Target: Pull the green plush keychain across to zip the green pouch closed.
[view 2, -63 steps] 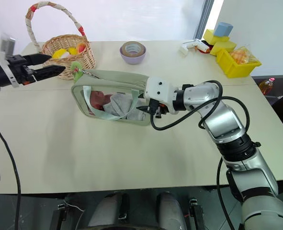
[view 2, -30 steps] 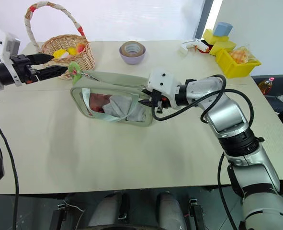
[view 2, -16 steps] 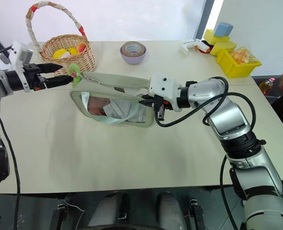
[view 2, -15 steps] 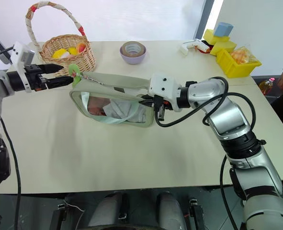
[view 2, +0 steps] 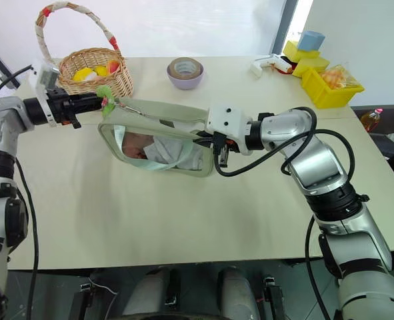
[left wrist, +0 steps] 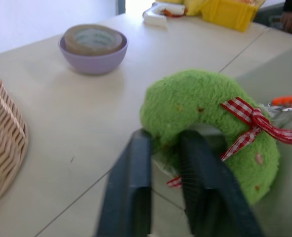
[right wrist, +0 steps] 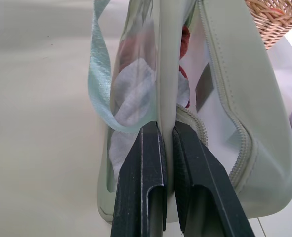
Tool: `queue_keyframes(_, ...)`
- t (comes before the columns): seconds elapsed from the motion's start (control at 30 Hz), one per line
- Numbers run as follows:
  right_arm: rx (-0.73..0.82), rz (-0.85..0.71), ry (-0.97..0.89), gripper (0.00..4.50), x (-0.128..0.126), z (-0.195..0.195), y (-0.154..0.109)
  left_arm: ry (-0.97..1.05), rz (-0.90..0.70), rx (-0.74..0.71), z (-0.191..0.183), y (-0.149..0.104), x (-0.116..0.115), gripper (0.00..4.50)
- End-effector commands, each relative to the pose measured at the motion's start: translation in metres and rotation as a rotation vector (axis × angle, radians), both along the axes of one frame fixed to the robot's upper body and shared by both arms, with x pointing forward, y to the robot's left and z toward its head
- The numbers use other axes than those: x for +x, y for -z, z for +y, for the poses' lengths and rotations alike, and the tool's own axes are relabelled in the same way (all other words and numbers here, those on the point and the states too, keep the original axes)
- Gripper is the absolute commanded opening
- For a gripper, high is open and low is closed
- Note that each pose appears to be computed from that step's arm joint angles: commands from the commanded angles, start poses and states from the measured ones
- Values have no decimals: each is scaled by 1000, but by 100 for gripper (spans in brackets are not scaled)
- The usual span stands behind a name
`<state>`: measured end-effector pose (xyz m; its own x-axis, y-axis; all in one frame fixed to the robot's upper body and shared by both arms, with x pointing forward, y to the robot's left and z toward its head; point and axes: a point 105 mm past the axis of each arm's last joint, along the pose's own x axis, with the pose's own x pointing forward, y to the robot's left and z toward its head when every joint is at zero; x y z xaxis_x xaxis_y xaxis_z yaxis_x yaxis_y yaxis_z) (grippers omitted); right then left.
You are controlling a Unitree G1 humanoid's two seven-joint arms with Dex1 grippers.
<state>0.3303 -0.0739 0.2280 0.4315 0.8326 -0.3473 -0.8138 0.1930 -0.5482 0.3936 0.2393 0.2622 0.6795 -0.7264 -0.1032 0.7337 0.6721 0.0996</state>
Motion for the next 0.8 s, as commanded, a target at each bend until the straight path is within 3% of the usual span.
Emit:
queue_keyframes(0.03,3,-58,42,0,11,-4,-7,68,-110,-32,-1,-45,-19,28)
queue_keyframes(0.27,15,-80,41,0,19,-1,-10,235,-105,-61,-35,-68,-42,28)
queue_keyframes(0.37,14,-77,32,0,19,2,-8,247,-97,103,-54,-38,-38,28)
queue_keyframes(0.47,15,-70,42,0,20,3,-5,192,-122,128,-56,-30,-29,28)
queue_keyframes(0.57,15,-66,43,0,20,4,-3,192,-124,113,-56,-31,-29,110)
queue_keyframes(0.8,18,-65,48,0,21,4,-2,140,-187,114,-49,-56,-27,447)
